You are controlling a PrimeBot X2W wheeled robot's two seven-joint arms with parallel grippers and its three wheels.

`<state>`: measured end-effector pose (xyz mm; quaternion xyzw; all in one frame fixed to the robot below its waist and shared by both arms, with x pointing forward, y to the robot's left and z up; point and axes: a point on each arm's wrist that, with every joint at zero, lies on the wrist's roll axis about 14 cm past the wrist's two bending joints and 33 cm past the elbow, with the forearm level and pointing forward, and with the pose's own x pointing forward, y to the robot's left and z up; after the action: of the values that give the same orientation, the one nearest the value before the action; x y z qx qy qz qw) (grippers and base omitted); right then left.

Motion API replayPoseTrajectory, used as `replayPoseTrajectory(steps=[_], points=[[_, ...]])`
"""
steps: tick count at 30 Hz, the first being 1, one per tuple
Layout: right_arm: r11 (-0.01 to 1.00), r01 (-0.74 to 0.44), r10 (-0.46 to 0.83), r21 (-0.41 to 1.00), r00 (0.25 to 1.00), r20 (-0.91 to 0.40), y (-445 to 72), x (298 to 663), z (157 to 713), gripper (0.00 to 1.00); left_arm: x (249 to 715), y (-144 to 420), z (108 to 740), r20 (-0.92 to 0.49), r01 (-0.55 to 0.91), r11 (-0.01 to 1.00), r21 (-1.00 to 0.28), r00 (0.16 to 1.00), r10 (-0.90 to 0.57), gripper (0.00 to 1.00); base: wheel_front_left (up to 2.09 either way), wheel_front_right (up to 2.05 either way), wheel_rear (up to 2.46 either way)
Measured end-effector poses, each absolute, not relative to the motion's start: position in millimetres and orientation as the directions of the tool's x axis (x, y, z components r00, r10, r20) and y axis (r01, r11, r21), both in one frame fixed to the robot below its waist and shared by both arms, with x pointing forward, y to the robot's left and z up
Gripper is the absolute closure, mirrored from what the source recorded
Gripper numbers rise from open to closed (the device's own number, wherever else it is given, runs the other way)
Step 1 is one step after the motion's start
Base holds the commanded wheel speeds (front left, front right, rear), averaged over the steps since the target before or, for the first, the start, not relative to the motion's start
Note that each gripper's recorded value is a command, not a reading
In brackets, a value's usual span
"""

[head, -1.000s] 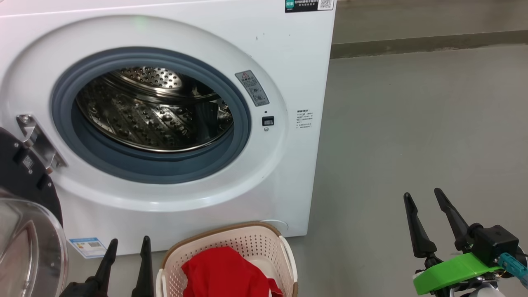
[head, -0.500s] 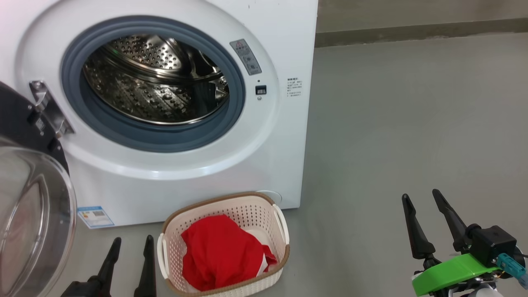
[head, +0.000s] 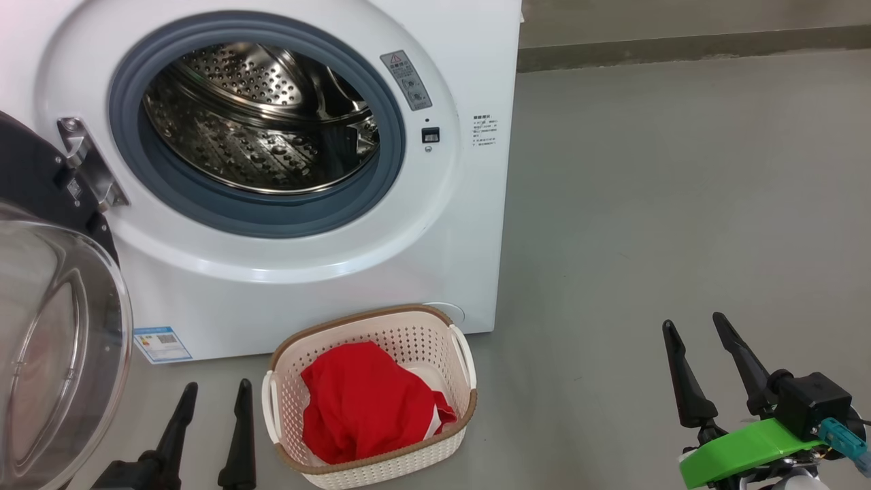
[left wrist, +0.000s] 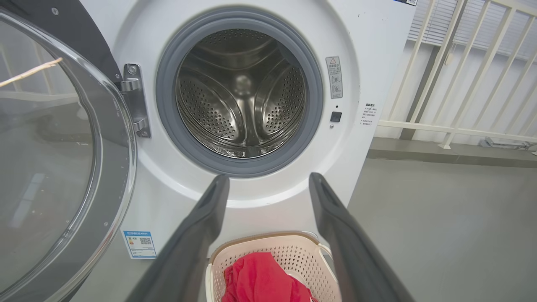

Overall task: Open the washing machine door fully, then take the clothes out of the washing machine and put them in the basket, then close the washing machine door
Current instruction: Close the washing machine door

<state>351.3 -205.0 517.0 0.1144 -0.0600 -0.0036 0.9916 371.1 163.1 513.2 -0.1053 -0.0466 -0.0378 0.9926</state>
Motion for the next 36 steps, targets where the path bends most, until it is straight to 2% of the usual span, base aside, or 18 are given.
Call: replayPoseTrajectory(steps=[14,36], points=[[0.973,-0.050,0.025,0.225,0.993,0.115,-190.2,359.1,516.2,0.00,366.5,176.6,520.9,0.124,0.042,0.978,-0.204,0.992,-0.017,0.00,0.00,0.00,0.00],[0.918,-0.336,0.314,0.212,0.940,0.132,-88.1,392.2,523.9,0.00,312.6,250.3,545.7,0.201,-0.202,0.960,-0.196,0.949,0.241,0.00,0.00,0.00,0.00]])
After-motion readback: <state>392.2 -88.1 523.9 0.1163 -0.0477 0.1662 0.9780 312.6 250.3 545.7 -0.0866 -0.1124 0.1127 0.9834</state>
